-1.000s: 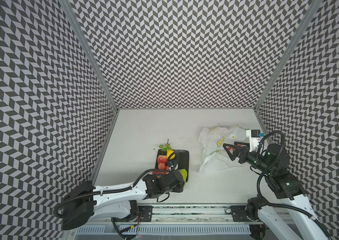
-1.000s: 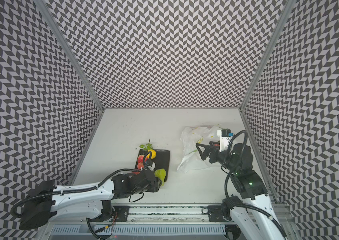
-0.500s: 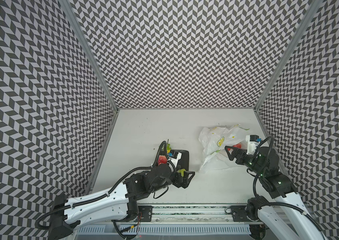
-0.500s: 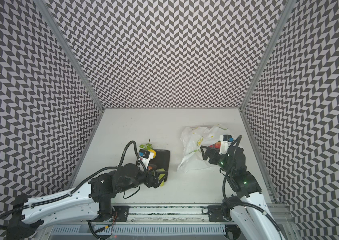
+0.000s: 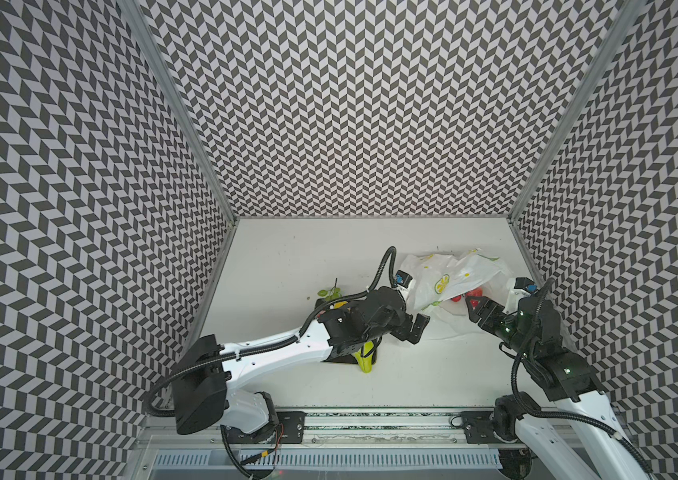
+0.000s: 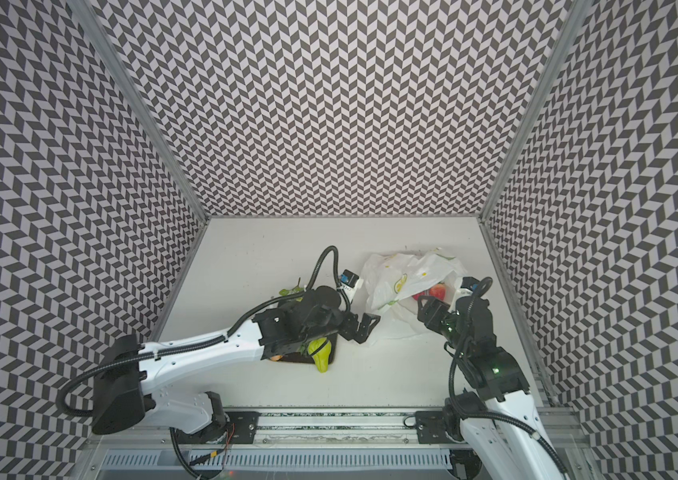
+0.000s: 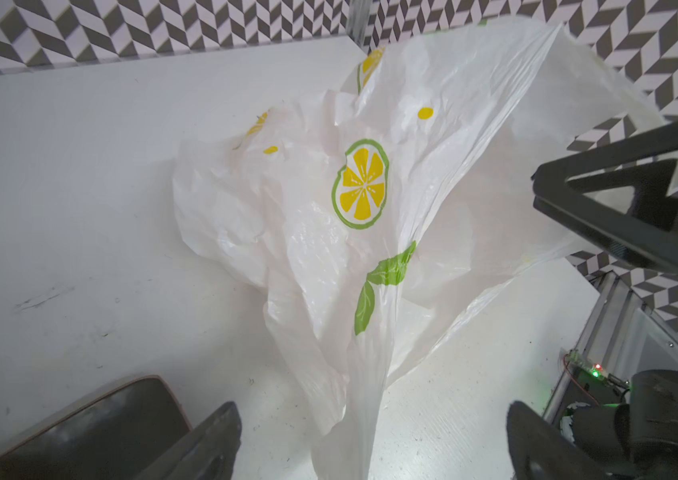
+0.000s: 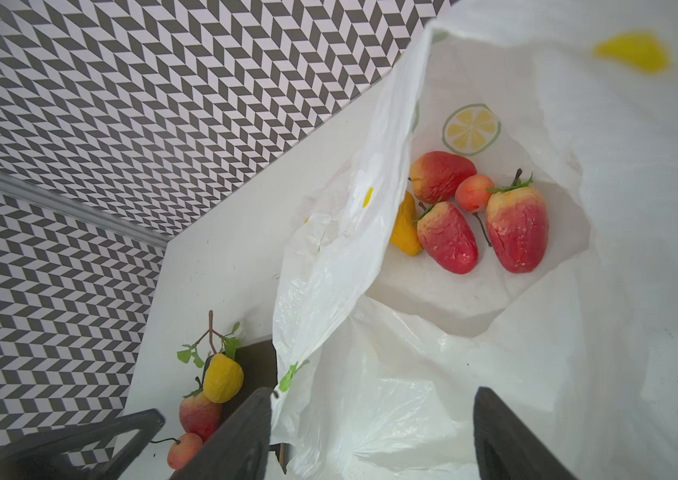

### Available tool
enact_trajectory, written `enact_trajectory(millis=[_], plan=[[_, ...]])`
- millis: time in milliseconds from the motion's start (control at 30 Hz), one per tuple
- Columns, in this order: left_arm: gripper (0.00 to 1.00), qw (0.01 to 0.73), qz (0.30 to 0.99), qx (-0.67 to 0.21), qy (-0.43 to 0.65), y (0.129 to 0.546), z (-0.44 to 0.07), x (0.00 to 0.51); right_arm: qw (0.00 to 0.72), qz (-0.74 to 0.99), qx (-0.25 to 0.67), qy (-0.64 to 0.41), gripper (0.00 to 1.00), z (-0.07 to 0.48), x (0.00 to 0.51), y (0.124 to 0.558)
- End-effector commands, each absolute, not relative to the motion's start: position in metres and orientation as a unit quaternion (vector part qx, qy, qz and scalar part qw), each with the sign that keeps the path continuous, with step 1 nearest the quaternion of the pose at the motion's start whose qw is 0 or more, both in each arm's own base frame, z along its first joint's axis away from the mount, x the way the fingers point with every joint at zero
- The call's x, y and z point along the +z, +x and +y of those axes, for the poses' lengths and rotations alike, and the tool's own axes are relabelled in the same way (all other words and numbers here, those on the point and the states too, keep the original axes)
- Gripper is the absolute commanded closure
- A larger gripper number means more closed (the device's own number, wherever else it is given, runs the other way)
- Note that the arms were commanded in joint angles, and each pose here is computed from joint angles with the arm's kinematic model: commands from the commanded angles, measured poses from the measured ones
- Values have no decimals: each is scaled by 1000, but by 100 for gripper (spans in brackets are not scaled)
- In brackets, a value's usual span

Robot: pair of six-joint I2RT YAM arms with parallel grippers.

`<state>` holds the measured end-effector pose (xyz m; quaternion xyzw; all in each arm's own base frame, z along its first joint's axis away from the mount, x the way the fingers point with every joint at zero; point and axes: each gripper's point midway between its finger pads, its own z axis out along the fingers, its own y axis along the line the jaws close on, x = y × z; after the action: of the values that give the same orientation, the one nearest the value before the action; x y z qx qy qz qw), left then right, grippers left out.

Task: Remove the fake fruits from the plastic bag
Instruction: 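Open the left gripper to release the green pear and draw it back, then grasp the bag edge with the left gripper while the right reaches inside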

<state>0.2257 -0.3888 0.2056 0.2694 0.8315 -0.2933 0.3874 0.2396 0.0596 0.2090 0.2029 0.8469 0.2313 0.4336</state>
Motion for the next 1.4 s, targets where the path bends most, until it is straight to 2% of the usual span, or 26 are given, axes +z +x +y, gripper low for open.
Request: enact_trajectory(millis=[0, 167, 233, 400, 533, 567, 833, 933, 1133, 1367], plan=[[0, 388, 813, -303, 311, 233, -411, 210, 430, 844, 250, 200, 28, 65, 210, 238], [1, 365, 828, -264, 333, 256, -428, 175, 414, 855, 263, 170, 31, 76, 204, 239], [8, 350, 835, -258, 337, 263, -432, 162, 412, 859, 265, 152, 32, 81, 202, 240], [42, 346, 837, -273, 325, 272, -436, 151, 395, 878, 238, 128, 31, 82, 191, 247], [85, 354, 827, -309, 308, 277, -440, 162, 385, 886, 226, 127, 31, 84, 178, 258], [89, 358, 822, -324, 302, 275, -441, 167, 389, 883, 224, 133, 31, 83, 178, 263], [92, 410, 760, -411, 293, 261, -444, 231, 421, 845, 221, 243, 27, 68, 153, 299], [92, 408, 740, -434, 312, 253, -449, 244, 438, 831, 203, 275, 23, 56, 146, 308], [93, 369, 758, -434, 318, 245, -448, 225, 465, 814, 173, 303, 20, 41, 138, 325], [93, 333, 788, -427, 293, 243, -445, 190, 450, 825, 149, 306, 28, 35, 119, 345]])
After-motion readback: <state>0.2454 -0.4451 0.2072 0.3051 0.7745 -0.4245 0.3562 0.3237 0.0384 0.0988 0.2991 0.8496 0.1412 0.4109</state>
